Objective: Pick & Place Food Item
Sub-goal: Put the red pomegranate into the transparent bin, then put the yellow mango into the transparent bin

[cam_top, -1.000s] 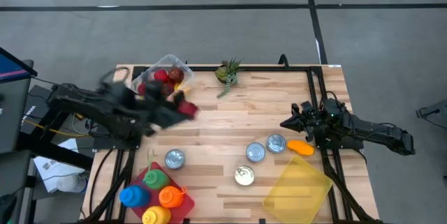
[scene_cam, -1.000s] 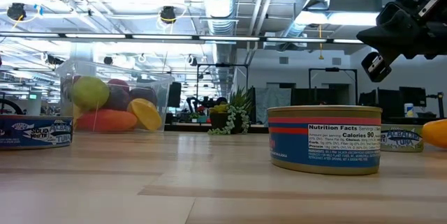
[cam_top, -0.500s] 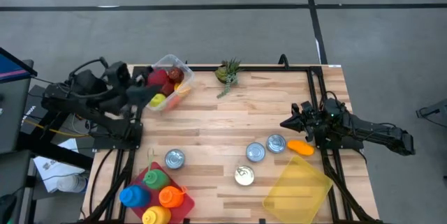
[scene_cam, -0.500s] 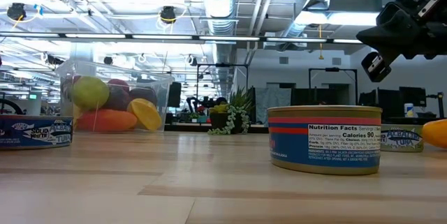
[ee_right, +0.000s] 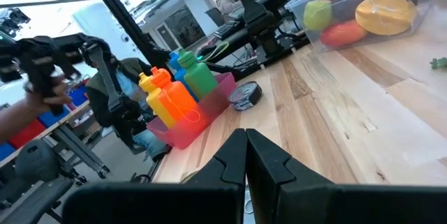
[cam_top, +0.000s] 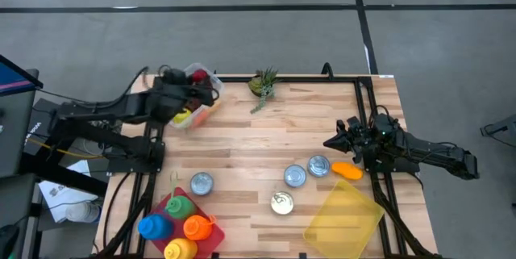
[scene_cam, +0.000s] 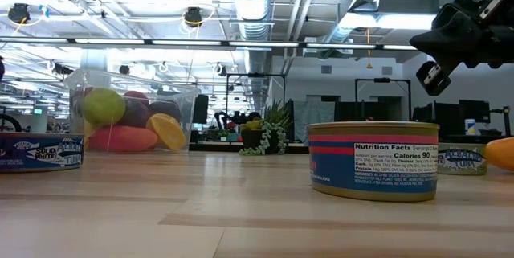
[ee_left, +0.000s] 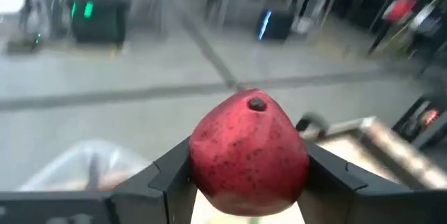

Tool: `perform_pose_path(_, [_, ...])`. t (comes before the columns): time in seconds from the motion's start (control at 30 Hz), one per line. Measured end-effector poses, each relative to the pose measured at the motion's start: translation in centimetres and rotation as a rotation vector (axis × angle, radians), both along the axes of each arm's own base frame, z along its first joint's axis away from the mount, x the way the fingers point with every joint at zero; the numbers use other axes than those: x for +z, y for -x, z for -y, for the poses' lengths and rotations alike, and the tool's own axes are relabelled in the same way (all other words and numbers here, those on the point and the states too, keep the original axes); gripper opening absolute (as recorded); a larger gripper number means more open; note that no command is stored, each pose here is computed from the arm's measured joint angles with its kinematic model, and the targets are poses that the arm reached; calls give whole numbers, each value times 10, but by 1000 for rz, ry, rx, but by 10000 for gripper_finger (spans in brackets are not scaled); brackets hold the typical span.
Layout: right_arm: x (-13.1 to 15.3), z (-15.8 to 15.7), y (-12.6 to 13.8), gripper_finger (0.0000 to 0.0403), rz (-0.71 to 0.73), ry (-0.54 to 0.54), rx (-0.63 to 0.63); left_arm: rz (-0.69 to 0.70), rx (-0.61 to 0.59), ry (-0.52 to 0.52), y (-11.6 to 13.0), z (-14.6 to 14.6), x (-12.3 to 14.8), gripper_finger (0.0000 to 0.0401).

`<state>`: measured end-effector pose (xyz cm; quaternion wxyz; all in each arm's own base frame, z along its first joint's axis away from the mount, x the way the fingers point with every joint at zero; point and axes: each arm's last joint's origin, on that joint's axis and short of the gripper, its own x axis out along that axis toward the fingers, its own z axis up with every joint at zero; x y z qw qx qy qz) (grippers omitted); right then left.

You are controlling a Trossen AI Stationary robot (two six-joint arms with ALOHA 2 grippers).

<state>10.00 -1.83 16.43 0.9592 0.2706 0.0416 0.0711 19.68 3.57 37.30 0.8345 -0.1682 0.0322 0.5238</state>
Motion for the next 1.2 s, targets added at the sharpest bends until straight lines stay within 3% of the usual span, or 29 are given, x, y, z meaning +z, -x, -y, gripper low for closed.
perform_pose_path(0.23, [0,0,0,0,1,0,-3,-81,-23,348,-10,-32,-37,190])
perform_pose_path(0.43, [0,0,0,0,2,0,-3,-180,17,494,-19,-59,-62,190])
perform_pose_path(0.7, [0,0,0,0,1,-25,-5,-259,114,551,-25,-91,-84,204])
perform_pose_path(0.87, [0,0,0,0,2,-24,-6,-277,107,616,-29,-102,-96,225])
perform_pose_path(1.03, [1,0,0,0,3,-18,-6,-357,85,594,-31,-114,-103,248])
perform_pose_path(1.2, [1,0,0,0,3,-47,-7,-279,42,592,-30,-117,-95,272])
